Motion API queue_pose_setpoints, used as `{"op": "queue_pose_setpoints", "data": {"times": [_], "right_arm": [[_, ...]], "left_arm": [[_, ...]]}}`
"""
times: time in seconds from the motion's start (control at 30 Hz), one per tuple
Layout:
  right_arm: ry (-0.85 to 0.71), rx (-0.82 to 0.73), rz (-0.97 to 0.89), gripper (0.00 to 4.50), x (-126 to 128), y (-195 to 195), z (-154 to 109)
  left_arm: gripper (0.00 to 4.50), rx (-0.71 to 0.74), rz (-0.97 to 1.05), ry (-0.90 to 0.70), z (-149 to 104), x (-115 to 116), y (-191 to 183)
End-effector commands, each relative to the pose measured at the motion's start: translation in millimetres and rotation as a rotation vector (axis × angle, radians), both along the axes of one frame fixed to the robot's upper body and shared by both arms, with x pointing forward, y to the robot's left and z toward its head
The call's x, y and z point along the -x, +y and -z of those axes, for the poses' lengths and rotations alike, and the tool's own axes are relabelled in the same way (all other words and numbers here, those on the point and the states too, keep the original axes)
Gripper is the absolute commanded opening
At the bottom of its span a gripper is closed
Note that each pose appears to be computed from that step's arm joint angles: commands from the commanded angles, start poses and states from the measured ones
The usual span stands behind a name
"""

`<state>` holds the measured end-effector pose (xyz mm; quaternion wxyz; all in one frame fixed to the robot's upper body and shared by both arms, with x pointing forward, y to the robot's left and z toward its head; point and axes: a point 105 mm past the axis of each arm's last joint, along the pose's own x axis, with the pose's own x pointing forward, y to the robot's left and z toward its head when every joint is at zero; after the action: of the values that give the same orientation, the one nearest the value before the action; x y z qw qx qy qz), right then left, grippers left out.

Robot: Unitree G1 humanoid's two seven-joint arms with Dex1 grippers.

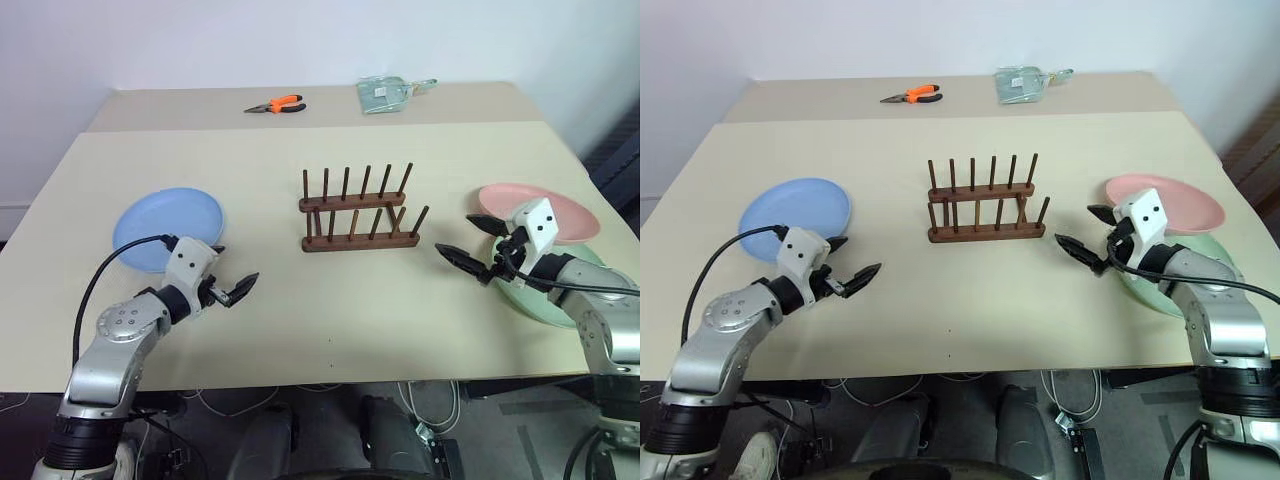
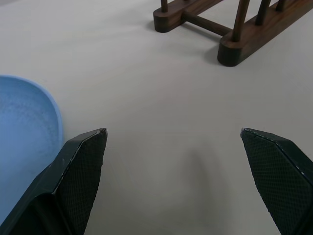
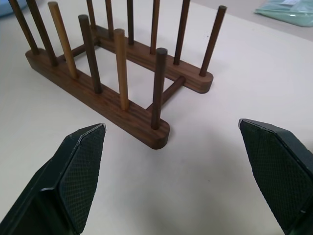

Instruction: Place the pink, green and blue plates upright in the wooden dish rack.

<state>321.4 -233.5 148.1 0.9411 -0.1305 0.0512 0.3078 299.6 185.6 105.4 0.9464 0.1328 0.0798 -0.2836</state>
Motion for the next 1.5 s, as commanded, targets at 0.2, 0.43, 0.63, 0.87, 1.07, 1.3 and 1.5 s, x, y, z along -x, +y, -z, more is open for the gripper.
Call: {"op": "queue_pose_setpoints", "data": {"times": [0.2,0.43,0.63,0.87,1.07,1.3,1.5], "right_arm": [[0.004,0.011,-0.069,4.46,-3,16,-5],[0.020,0.025,-0.105,4.46,13,39,6],[-0.008,0.011,-0.035,4.46,34,49,9],[-0.004,0.007,0.059,4.50,58,45,12],[0.076,0.045,0.024,4.50,69,46,21],[0.208,0.132,-0.054,4.50,83,35,29],[0.247,0.178,-0.029,4.50,85,20,41]], "left_arm": [[4.50,0.048,0.101,-0.006,1,-7,-21],[4.50,0.013,0.297,0.043,8,-49,-56],[4.50,-0.055,0.537,0.133,19,-77,-104],[2.68,-0.109,0.578,0.134,25,-92,-123],[0.78,-0.136,0.685,0.047,25,-80,-133],[0.78,-0.157,0.943,0.008,27,-32,-144],[3.23,-0.176,0.912,0.085,30,-25,-130]]}}
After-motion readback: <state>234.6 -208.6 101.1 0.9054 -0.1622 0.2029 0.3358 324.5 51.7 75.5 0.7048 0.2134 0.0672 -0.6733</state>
